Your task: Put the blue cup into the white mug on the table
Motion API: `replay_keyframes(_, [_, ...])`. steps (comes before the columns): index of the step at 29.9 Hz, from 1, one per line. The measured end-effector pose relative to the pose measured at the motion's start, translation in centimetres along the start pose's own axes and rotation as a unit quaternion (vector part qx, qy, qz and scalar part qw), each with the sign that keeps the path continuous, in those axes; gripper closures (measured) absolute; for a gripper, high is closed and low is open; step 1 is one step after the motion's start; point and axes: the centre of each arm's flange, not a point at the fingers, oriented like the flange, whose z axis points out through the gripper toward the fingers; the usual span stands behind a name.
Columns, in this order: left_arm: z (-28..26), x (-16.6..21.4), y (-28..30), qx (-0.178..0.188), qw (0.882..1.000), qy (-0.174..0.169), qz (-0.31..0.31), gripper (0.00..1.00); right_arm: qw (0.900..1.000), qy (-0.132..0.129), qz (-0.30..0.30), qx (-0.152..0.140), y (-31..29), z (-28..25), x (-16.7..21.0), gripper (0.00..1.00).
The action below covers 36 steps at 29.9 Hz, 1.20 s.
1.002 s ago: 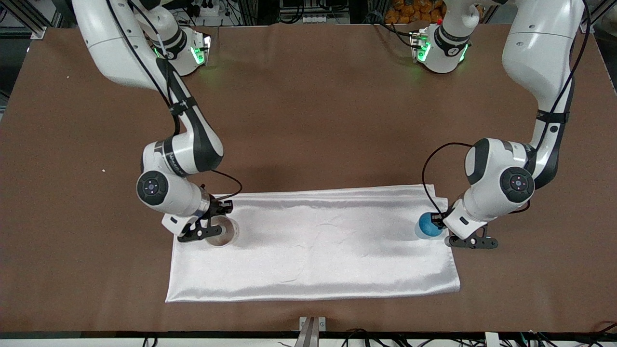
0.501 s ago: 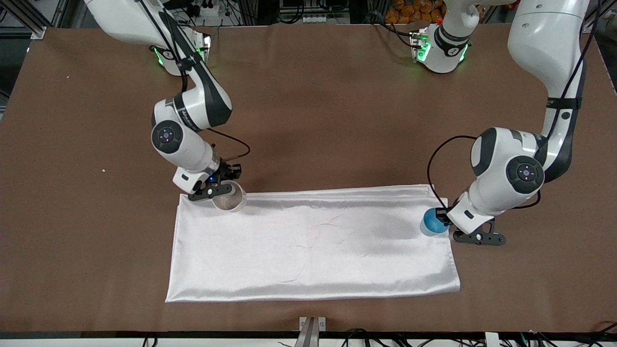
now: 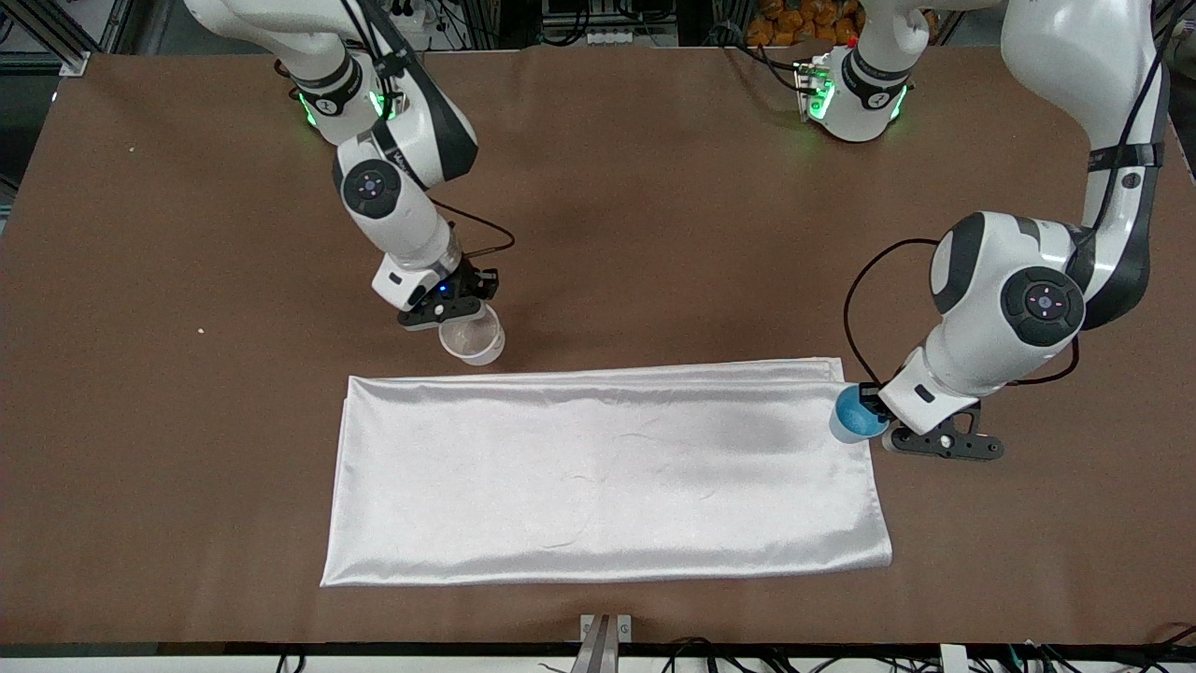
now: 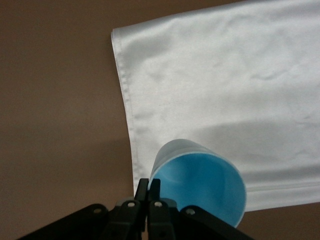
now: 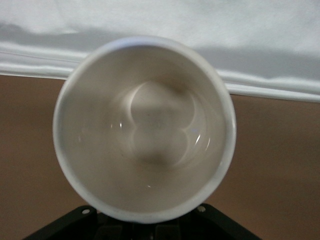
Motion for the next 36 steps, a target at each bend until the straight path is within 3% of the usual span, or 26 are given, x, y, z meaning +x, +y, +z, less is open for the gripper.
replay_keyframes(18, [-1.3,-2.5,8.7,-0.020,0.999,-0.040,0.016,0.97,0.997,0.012,0.080,0.018,-11.3,1.4,-7.0,0.92])
replay_keyframes(36, [0.7,-4.2,14.4,-0.019,0.998,-0.063,-0.015,0.97,0.995,0.033,0.091,0.020,-11.9,9.2,-8.1,0.92])
